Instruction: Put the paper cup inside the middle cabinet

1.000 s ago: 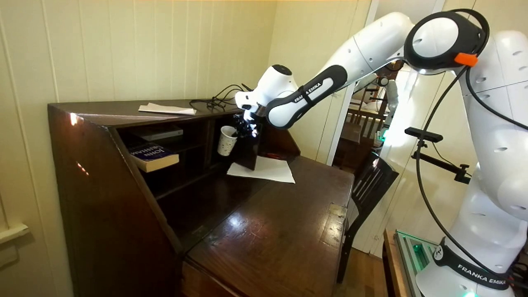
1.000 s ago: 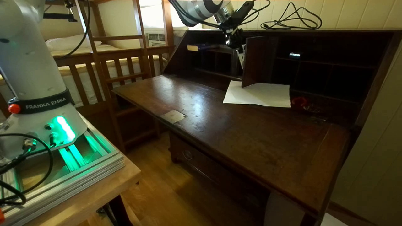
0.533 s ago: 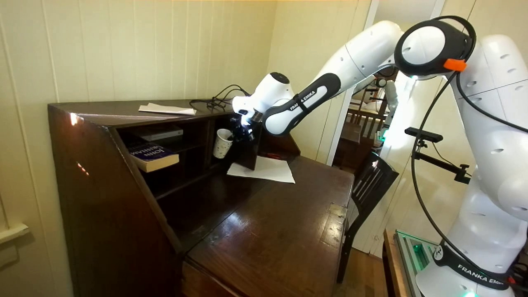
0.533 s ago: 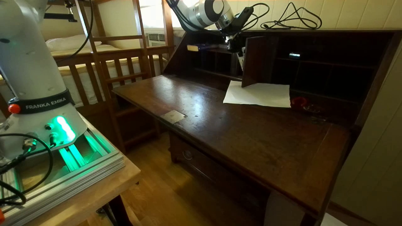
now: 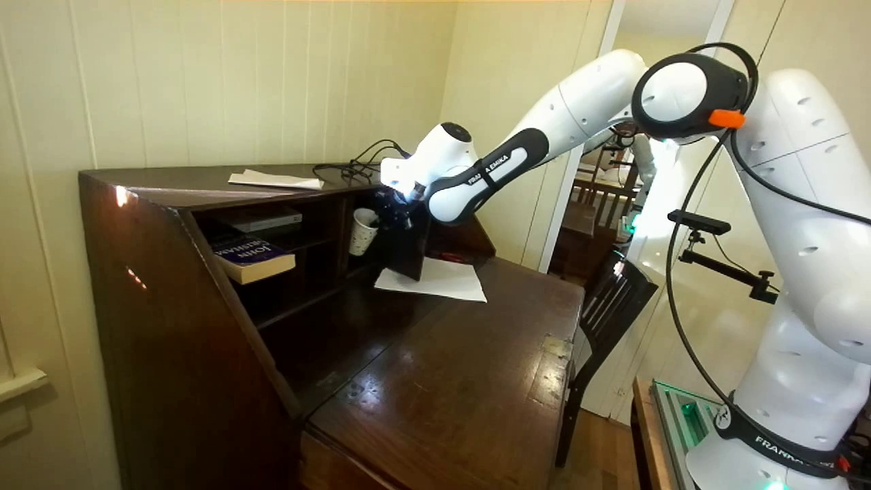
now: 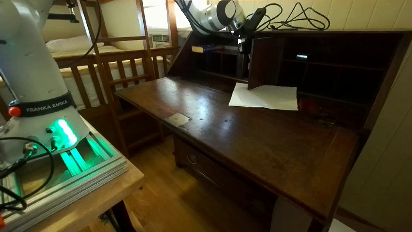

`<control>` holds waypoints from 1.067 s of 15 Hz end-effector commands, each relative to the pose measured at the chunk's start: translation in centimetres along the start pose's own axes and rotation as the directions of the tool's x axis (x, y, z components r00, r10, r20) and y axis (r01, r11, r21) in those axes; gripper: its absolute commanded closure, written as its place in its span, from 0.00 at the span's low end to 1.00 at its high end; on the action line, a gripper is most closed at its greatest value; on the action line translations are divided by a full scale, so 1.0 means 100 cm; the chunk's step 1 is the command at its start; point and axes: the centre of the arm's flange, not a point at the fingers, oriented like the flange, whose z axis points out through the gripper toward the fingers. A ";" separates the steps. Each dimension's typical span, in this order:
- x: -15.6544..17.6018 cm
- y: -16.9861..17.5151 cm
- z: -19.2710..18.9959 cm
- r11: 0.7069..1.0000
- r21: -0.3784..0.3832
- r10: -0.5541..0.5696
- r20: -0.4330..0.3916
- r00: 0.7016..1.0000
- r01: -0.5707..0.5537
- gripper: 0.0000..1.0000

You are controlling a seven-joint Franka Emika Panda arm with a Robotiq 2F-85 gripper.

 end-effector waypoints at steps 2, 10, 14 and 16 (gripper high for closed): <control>-0.012 0.023 0.016 0.999 -0.040 -0.018 -0.045 0.999 0.016 0.99; -0.001 0.023 0.019 1.000 -0.020 -0.020 -0.107 0.994 0.018 0.53; 0.005 0.018 0.006 0.999 -0.025 -0.044 -0.079 0.996 0.042 0.25; 0.009 0.015 -0.003 0.998 -0.023 -0.053 -0.062 0.997 0.051 0.11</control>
